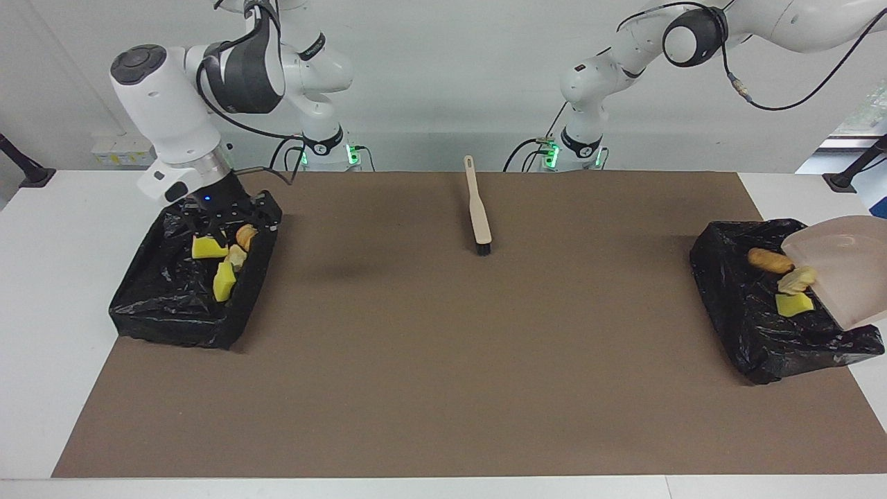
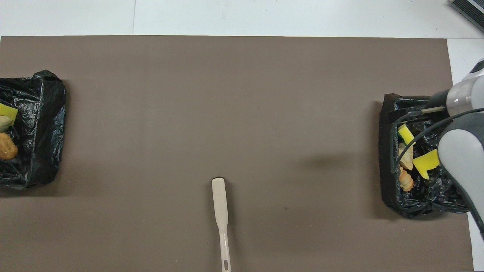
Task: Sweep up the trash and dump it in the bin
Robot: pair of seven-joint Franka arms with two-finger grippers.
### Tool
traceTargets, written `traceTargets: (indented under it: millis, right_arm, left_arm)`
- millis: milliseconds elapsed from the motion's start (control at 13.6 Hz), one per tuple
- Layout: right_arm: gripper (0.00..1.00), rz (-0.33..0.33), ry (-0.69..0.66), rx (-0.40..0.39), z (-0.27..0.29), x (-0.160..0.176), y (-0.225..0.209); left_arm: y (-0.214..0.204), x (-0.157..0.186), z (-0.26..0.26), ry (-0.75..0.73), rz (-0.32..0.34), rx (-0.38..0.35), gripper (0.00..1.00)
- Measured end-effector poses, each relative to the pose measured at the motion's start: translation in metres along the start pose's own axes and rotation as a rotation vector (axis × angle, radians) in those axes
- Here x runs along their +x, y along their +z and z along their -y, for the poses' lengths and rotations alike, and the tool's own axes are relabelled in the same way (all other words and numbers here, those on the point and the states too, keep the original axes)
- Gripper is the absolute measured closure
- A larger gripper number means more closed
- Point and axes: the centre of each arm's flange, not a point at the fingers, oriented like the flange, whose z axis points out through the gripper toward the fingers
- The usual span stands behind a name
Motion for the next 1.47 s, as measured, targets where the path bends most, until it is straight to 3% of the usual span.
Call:
traceTargets:
  millis: [221,441,589,883,1251,1472]
  right_arm:
    - [0.00,0.039,0.047,0.000,-0.018,-0.007,-0.004]
    - [0.00,0.051,0.078,-0.036,0.002,-0.018,-0.034]
    - [0.00,0.050,0.064,-0.041,0.019,-0.029,-0.055]
    - [0.00,0.082,0.089,-0.042,0.007,-0.030,-0.091]
    - [0.00,0.092,0.105,-0.043,0.001,-0.018,-0.083]
    - [0.00,0.088,0.106,-0.043,0.002,-0.017,-0.084]
  left_arm:
    - [-0.011,0.010,0.008,0.044,0.083,-0.005,0.67]
    - [-0.018,0.009,0.009,0.057,0.133,-0.013,0.67]
    - [-0.029,0.012,0.012,0.072,0.208,-0.021,0.67]
    - [-0.055,0.035,0.018,-0.005,0.328,-0.053,0.67]
    - [-0.061,0.038,0.008,-0.109,0.385,-0.132,0.67]
    - [-0.064,0.043,0.005,-0.117,0.367,-0.153,0.67]
